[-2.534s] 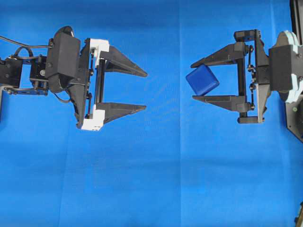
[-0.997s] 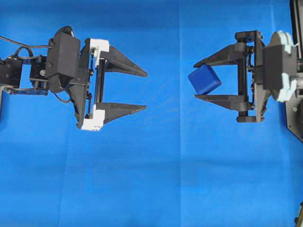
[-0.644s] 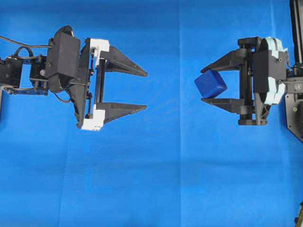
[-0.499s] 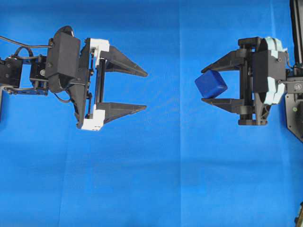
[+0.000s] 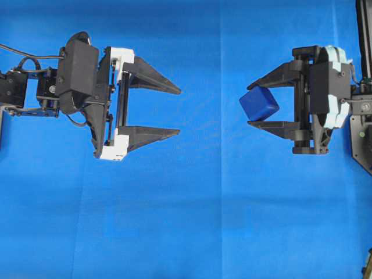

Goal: Handover the blue block to the right arm after grasping it with the left arm, then place it in the designated position.
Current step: 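Rotate the right gripper downward and lower the cube to the table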

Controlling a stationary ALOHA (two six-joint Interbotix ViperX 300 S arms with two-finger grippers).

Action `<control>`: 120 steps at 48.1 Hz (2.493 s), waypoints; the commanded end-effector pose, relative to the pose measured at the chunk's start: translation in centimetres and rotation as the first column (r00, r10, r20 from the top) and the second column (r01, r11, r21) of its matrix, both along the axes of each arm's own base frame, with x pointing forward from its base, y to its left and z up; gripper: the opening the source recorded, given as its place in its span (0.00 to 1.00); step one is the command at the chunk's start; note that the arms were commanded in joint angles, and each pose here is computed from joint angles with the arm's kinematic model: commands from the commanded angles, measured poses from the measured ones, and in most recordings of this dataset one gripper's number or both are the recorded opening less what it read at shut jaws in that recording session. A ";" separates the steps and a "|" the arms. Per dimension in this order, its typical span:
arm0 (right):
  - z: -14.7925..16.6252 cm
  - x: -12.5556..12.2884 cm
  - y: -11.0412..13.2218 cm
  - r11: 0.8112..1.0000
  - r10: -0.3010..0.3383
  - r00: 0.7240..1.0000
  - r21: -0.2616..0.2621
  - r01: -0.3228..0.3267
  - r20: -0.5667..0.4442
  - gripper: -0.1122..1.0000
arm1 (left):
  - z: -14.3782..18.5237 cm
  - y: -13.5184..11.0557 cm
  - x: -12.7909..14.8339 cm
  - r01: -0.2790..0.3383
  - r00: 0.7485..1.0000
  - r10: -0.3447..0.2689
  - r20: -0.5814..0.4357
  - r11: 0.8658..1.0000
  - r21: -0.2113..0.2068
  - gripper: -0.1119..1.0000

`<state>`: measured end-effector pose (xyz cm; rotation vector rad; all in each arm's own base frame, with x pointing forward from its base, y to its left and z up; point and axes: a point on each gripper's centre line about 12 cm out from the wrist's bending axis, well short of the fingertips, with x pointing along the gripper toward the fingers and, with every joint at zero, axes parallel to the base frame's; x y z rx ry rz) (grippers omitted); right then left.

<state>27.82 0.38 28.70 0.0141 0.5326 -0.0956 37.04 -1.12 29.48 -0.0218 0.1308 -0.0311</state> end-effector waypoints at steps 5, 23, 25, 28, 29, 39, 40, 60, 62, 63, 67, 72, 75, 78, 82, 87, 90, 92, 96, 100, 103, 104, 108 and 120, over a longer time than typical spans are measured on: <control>0.1 1.1 0.3 1.000 0.010 1.000 0.005 -0.011 0.006 0.57 | 1.7 -0.1 0.1 0.002 0.999 -0.002 0.051 1.000 0.001 0.93; -3.6 4.7 1.4 0.997 0.076 0.997 0.026 -0.075 -0.023 0.57 | 1.7 -0.1 0.1 0.002 0.999 -0.002 0.051 1.000 0.001 0.93; -4.1 5.1 1.4 0.997 0.078 0.996 0.028 -0.077 -0.032 0.57 | 1.7 -0.1 0.1 0.002 0.999 -0.002 0.051 1.000 0.001 0.93; -4.8 5.7 1.5 0.996 0.082 0.996 0.033 -0.081 -0.044 0.57 | 1.7 -0.1 0.1 0.002 0.999 -0.002 0.051 1.000 0.001 0.93; -4.9 5.9 1.6 0.996 0.083 0.996 0.037 -0.081 -0.046 0.57 | 1.7 -0.1 0.1 0.002 0.999 -0.002 0.051 1.000 0.001 0.93; -7.8 7.8 1.5 0.995 0.067 0.993 0.077 -0.059 -0.098 0.57 | 1.6 -0.1 0.1 0.002 0.999 -0.002 0.049 1.000 0.001 0.93; -8.2 8.0 1.5 0.995 0.067 0.993 0.081 -0.058 -0.102 0.57 | 1.7 0.0 0.1 0.001 0.999 -0.001 0.051 1.000 0.001 0.93; -13.4 11.2 1.7 0.986 0.092 0.988 0.147 -0.073 -0.125 0.57 | 1.5 -0.1 0.1 0.002 0.999 -0.002 0.046 1.000 0.002 0.93; -13.8 11.5 1.7 0.985 0.096 0.988 0.154 -0.076 -0.121 0.57 | 1.6 -0.1 0.0 0.002 0.999 -0.002 0.048 1.000 0.002 0.93; -14.0 11.6 1.7 0.985 0.094 0.988 0.158 -0.075 -0.121 0.57 | 1.5 -0.1 0.0 0.002 0.999 -0.002 0.046 1.000 0.002 0.93; -14.8 12.1 1.6 0.982 0.094 0.988 0.172 -0.073 -0.119 0.57 | 1.5 -0.1 0.0 0.002 0.999 -0.002 0.046 1.000 0.000 0.93; -15.7 12.6 1.4 0.980 0.087 0.989 0.190 -0.063 -0.116 0.57 | 1.5 -0.1 -0.1 0.002 0.999 -0.002 0.046 1.000 0.002 0.93; -16.2 12.9 1.4 0.979 0.087 0.989 0.196 -0.062 -0.118 0.57 | 1.5 -0.1 -0.1 0.002 0.999 -0.002 0.046 1.000 0.000 0.93; -16.7 13.1 1.3 0.978 0.085 0.989 0.200 -0.059 -0.123 0.57 | 1.5 -0.1 -0.1 0.002 0.999 -0.002 0.046 1.000 0.002 0.93; -17.1 13.3 1.4 0.977 0.084 0.989 0.207 -0.057 -0.125 0.57 | 1.5 -0.1 -0.1 0.002 0.999 -0.002 0.045 1.000 0.002 0.93; -17.7 13.6 1.4 0.975 0.082 0.988 0.215 -0.053 -0.130 0.57 | 1.5 -0.1 -0.1 0.002 0.999 -0.002 0.045 1.000 0.002 0.93; -17.9 13.7 1.4 0.975 0.082 0.988 0.215 -0.052 -0.134 0.57 | 1.5 -0.1 -0.1 0.002 0.999 -0.002 0.045 1.000 0.002 0.93; -18.1 13.7 1.4 0.975 0.083 0.987 0.216 -0.052 -0.136 0.57 | 1.5 -0.1 -0.1 0.002 0.999 -0.002 0.045 1.000 0.002 0.93; -18.3 13.8 1.4 0.975 0.084 0.987 0.217 -0.052 -0.139 0.57 | 1.5 -0.1 -0.1 0.002 0.999 -0.002 0.045 1.000 0.002 0.93; -18.5 13.8 1.4 0.975 0.085 0.986 0.216 -0.052 -0.144 0.57 | 1.5 -0.1 -0.1 0.002 0.999 -0.002 0.044 1.000 0.000 0.93; -18.6 13.6 1.4 0.975 0.085 0.985 0.216 -0.051 -0.148 0.57 | 1.5 -0.1 -0.1 0.002 0.999 -0.002 0.045 1.000 0.002 0.93; -18.6 13.7 1.4 0.975 0.084 0.986 0.217 -0.050 -0.147 0.57 | 1.5 -0.1 -0.1 0.002 0.999 -0.002 0.045 1.000 0.002 0.93; -18.6 13.6 1.4 0.975 0.083 0.985 0.216 -0.050 -0.148 0.57 | 1.5 0.0 -0.1 0.001 0.999 -0.001 0.045 1.000 0.002 0.93; -18.5 13.7 1.4 0.973 0.071 0.987 0.226 -0.036 -0.147 0.58 | 1.5 -0.1 -0.1 0.002 0.999 -0.002 0.045 1.000 0.002 0.93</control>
